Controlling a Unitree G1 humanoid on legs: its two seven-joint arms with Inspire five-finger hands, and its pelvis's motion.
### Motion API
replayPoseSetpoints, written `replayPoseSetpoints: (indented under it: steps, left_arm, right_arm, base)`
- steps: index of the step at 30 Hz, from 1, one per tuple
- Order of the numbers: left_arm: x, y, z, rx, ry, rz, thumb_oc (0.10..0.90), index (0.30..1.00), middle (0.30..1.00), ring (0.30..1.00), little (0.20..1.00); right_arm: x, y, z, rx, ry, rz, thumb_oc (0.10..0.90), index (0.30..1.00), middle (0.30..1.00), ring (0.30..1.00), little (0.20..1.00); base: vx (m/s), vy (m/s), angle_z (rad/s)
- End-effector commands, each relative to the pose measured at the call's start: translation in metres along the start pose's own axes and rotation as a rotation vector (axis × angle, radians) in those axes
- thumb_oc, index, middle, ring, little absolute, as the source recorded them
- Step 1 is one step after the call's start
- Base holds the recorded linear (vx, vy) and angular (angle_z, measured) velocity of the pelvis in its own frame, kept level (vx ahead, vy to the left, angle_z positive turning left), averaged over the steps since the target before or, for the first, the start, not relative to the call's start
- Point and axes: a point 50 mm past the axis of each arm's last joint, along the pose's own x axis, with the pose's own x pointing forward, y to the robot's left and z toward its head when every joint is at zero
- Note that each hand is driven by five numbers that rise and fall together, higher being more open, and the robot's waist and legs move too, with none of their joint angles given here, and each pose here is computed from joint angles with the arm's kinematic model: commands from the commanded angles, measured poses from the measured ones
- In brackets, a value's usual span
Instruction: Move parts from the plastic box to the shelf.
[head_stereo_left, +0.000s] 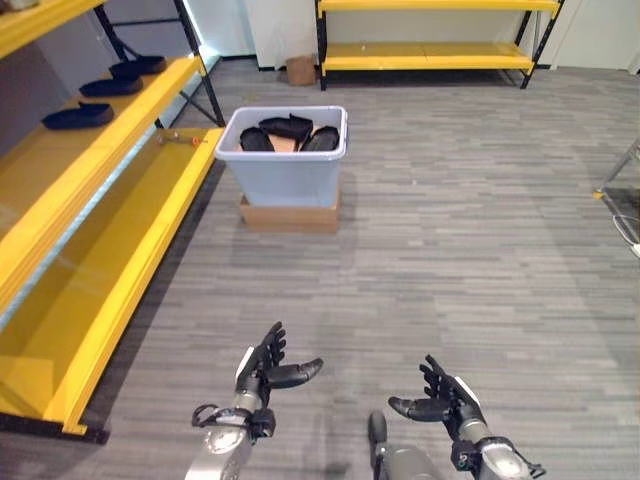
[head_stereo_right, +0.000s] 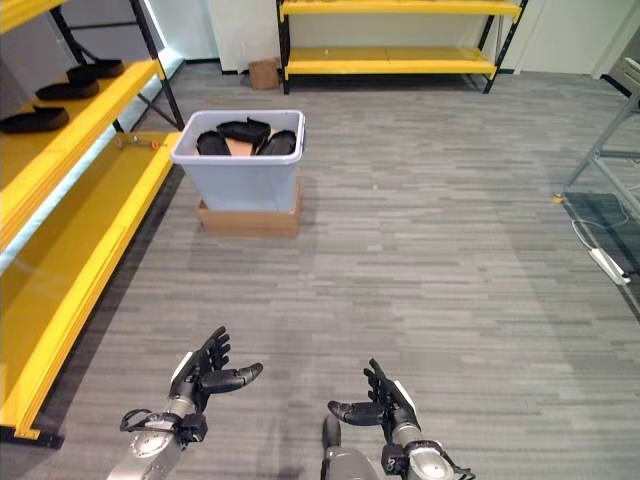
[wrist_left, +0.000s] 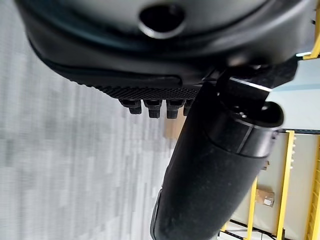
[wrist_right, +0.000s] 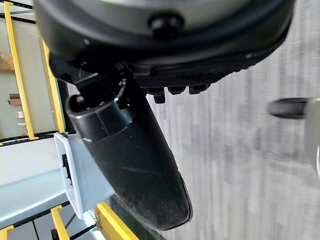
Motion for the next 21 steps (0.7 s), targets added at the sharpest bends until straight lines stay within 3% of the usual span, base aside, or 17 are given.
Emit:
replayPoseSetpoints:
  steps: [1, 11, 21]
  left_arm:
    - [0.01, -0.007, 0.054, 0.021, -0.265, -0.051, 0.9, 1.0, 1.0, 1.0, 1.0]
    - [0.0, 0.004, 0.046, 0.051, -0.237, -0.019, 0.9, 1.0, 1.0, 1.0, 1.0]
    - [-0.001, 0.009, 0.053, 0.085, -0.259, -0.025, 0.9, 1.0, 1.0, 1.0, 1.0]
  right_arm:
    - [0.007, -0.001, 0.052, 0.047, -0.257, 0.028, 0.9, 1.0, 1.0, 1.0, 1.0]
    - [0.005, -0.011, 0.057, 0.035, -0.28, -0.027, 0.9, 1.0, 1.0, 1.0, 1.0]
    - [0.008, 0.005, 0.057, 0.024, -0.272, 0.046, 0.9, 1.0, 1.0, 1.0, 1.0]
  base:
    - [0.12, -0.118, 0.18]
    - [0.19, 0.026, -0.05]
    - [0.24, 0.245, -0.21]
